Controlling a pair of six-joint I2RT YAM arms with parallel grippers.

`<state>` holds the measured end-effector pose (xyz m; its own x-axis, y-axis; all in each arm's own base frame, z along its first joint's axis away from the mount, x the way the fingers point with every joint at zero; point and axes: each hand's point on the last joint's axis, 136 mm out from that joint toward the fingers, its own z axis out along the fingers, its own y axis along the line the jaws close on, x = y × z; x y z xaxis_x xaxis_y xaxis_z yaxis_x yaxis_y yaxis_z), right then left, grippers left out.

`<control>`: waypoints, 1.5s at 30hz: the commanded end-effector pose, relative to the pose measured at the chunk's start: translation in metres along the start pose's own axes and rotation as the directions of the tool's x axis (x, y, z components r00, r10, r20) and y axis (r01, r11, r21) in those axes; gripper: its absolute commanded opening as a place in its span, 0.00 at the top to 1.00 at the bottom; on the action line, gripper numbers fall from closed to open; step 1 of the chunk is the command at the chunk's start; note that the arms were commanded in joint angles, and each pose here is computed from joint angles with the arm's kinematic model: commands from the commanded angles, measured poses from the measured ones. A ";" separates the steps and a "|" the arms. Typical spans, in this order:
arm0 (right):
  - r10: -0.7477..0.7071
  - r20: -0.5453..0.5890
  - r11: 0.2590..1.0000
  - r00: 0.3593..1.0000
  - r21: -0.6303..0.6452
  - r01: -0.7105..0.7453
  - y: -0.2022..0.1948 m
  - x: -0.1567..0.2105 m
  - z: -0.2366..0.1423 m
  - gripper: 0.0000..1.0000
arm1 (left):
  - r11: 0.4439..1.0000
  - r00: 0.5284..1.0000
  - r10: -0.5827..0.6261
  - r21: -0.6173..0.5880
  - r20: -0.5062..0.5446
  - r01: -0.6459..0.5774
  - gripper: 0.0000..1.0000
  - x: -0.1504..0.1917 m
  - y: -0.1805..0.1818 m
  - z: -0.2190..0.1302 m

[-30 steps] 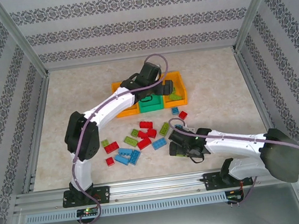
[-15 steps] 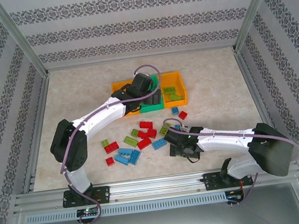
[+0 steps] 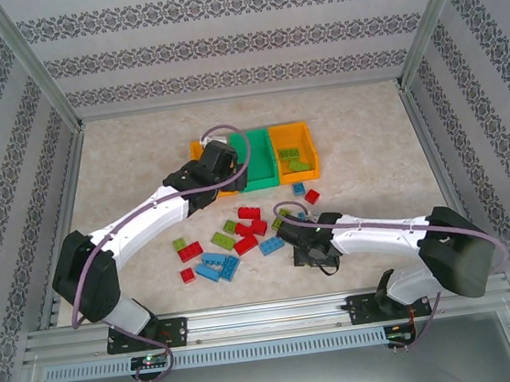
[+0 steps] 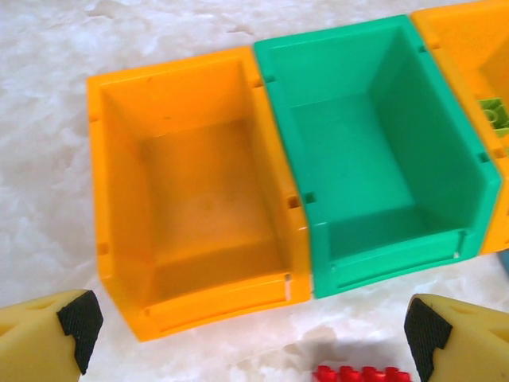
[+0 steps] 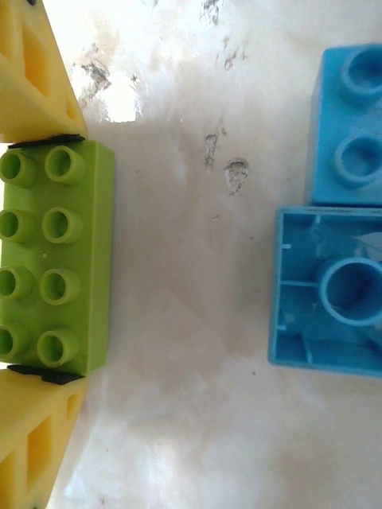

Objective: Sort the legos into containers by color

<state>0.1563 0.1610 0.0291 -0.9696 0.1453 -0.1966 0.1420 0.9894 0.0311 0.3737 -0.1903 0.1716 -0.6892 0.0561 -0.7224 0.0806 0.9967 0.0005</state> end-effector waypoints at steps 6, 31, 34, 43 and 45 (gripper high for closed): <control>-0.021 0.188 0.994 0.982 -0.101 0.040 0.003 -0.087 -0.049 0.37 | 0.994 0.999 -0.018 -0.108 -0.038 0.014 0.01 0.028 0.052 -0.020; -0.087 0.301 0.994 0.950 -0.040 0.103 0.032 -0.313 -0.009 0.29 | 0.968 0.896 -0.218 -0.205 -0.386 0.147 0.01 0.168 0.097 -0.024; -0.088 0.292 0.994 0.952 -0.034 0.103 0.033 -0.314 -0.002 0.25 | 0.967 0.888 -0.224 -0.204 -0.402 0.152 0.01 0.172 0.097 -0.024; -0.082 0.288 0.994 0.954 -0.049 0.100 0.035 -0.312 0.000 0.17 | 0.960 0.849 -0.255 -0.228 -0.463 0.164 0.02 0.192 0.100 -0.023; -0.079 0.303 0.993 0.950 -0.062 0.102 0.037 -0.310 -0.007 0.16 | 0.956 0.833 -0.272 -0.232 -0.481 0.179 0.03 0.197 0.100 -0.021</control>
<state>0.4628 0.1500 0.0925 -0.8762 0.0621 -0.4778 0.0384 0.9975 0.0592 0.2461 -0.0865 0.0567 -0.9261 -0.1539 -0.3445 -0.1703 0.9852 0.0177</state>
